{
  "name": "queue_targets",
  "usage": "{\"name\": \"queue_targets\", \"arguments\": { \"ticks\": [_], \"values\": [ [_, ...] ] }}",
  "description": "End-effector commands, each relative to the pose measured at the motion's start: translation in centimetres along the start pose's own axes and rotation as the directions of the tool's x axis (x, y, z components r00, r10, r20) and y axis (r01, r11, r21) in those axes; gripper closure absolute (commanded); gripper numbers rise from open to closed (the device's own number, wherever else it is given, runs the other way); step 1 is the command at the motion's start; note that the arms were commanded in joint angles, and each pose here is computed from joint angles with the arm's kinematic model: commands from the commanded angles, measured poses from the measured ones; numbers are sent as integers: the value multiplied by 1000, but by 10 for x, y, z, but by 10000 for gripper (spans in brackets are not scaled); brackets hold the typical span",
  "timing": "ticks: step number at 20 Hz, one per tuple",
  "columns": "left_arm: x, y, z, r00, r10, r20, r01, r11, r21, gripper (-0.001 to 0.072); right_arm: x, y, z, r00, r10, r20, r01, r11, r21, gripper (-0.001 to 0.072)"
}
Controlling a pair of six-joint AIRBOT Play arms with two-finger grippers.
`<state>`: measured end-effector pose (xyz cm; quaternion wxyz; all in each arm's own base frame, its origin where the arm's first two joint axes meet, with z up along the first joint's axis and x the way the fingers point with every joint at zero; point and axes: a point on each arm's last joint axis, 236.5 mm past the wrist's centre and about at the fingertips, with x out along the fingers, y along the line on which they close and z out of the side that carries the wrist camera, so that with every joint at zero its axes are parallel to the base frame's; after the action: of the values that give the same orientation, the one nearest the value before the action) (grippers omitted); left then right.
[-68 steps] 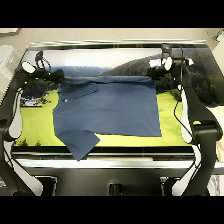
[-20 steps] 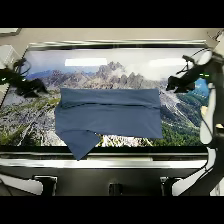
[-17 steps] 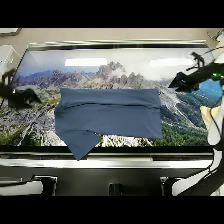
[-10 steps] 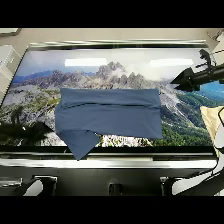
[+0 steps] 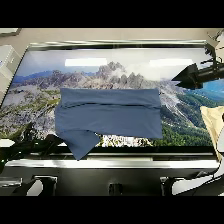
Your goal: Fold the clothes and pants, and hang the long-sleeved shirts on hangers.
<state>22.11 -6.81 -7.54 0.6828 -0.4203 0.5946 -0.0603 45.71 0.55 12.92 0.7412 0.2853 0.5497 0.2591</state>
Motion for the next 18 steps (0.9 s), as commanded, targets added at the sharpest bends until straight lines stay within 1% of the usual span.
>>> {"name": "queue_targets", "arguments": {
  "ticks": [1, 3, 6, 11, 12, 13, 14, 15, 16, 18],
  "values": [
    [4, 0, 13, 998, -5, 63, 4, 1000, 12, 174, -2, 4, 0, 1000, 2, 7, -2, 1000, 0, 229],
    [14, -5, 8, 999, -8, 37, 7, 1000, 25, 174, -2, 4, 0, 1000, 2, 8, -2, 1000, 2, 229],
    [31, -6, -4, 1000, 20, -18, -19, 998, 68, 174, -2, 4, 0, 1000, 1, 9, -1, 1000, 3, 231],
    [49, 0, -8, 997, 56, -44, -54, 997, 58, 174, -2, 4, 1, 1000, 1, 9, -1, 1000, 3, 231],
    [52, -3, -6, 998, 48, -40, -46, 998, 48, 199, -2, 4, 0, 1000, 1, 9, -1, 1000, 3, 231],
    [54, -5, -6, 998, 42, -37, -41, 998, 42, 267, -2, 4, 0, 1000, 0, 9, 0, 1000, 2, 232],
    [55, -6, -6, 998, 42, -38, -41, 998, 45, 410, -2, 4, 0, 1000, -2, 8, 2, 1000, 2, 266],
    [56, -6, -8, 998, 42, -42, -40, 998, 48, 628, -2, 3, 1, 1000, -4, 9, 4, 1000, -3, 328],
    [56, -7, -9, 998, 37, -47, -35, 998, 45, 690, -2, 1, 2, 1000, -12, 14, 12, 1000, -14, 344],
    [55, -9, -10, 998, 34, -52, -32, 998, 48, 690, -2, -16, 0, 997, -82, 4, 82, 997, -11, 342]
  ]
}}
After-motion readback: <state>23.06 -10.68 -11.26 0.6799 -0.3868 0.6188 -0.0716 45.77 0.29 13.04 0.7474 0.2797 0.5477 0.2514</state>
